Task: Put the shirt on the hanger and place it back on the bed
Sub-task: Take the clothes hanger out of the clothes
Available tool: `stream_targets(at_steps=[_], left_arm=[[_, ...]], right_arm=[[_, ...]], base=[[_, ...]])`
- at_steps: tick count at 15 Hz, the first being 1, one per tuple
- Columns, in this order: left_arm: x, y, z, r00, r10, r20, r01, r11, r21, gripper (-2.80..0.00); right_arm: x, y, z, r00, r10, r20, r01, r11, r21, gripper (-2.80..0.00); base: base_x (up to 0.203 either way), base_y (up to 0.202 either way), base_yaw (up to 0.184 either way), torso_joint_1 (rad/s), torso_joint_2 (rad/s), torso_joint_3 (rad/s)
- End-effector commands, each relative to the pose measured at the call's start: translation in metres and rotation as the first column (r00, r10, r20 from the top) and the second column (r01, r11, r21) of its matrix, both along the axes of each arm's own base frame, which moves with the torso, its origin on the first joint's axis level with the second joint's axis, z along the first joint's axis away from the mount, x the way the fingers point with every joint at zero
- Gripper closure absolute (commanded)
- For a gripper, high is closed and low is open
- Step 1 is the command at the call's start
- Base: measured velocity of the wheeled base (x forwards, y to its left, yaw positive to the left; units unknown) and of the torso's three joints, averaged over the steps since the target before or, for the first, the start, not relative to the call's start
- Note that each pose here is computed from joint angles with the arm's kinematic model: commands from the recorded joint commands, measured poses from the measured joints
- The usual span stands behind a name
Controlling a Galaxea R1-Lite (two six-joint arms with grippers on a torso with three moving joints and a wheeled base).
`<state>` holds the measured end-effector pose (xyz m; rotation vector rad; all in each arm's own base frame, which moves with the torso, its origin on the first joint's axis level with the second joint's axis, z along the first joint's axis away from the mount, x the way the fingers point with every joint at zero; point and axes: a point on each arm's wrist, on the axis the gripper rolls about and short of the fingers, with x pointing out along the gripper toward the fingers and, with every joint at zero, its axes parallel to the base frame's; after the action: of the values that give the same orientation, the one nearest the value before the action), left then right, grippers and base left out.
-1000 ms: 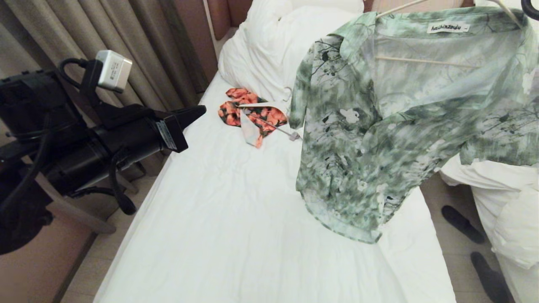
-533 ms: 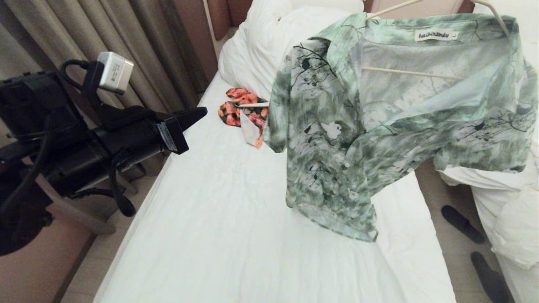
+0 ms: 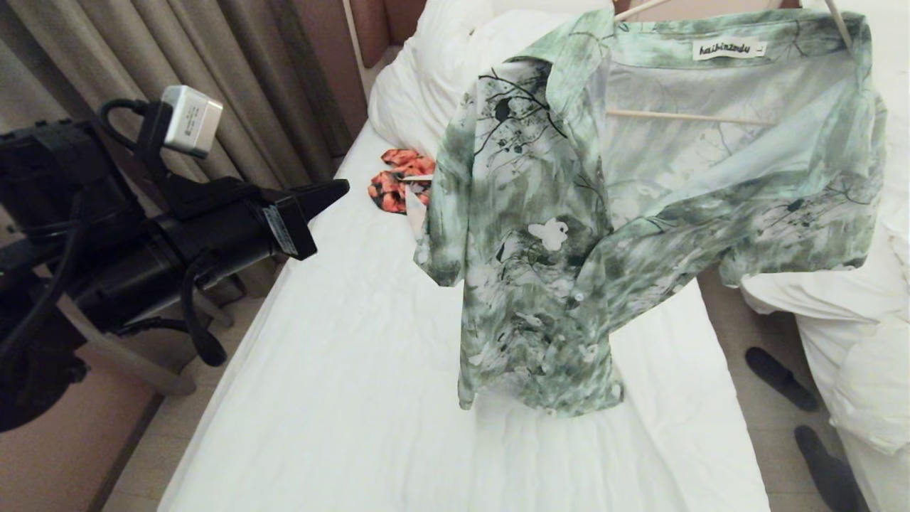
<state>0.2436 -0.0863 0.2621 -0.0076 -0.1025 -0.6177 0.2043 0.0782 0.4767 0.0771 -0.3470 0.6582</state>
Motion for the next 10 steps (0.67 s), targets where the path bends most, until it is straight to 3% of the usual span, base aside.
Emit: stream_targets(at_steps=[1,10], left_arm=[[-0.0006,0.0006,0.0014,1.0,0.0,0.008,0.0,1.0,-0.003,0.0],[0.0011,0.0017,0.0001,1.0,0.006,0.004,-0.005,1.0,-0.004,0.0]], right_arm=[[-0.0012,-0.0001,0.0007,1.0,0.004,0.004,-0.004,1.0,0.001,0.0],[-0.0044,-0.0016,0.0007,1.0,0.0,-0.001,0.0,1.0,-0.007,0.0]], base=[[0.0,0.0,0.0,0.0,0.0,0.0],[0.0,0.0,0.0,0.0,0.0,0.0]])
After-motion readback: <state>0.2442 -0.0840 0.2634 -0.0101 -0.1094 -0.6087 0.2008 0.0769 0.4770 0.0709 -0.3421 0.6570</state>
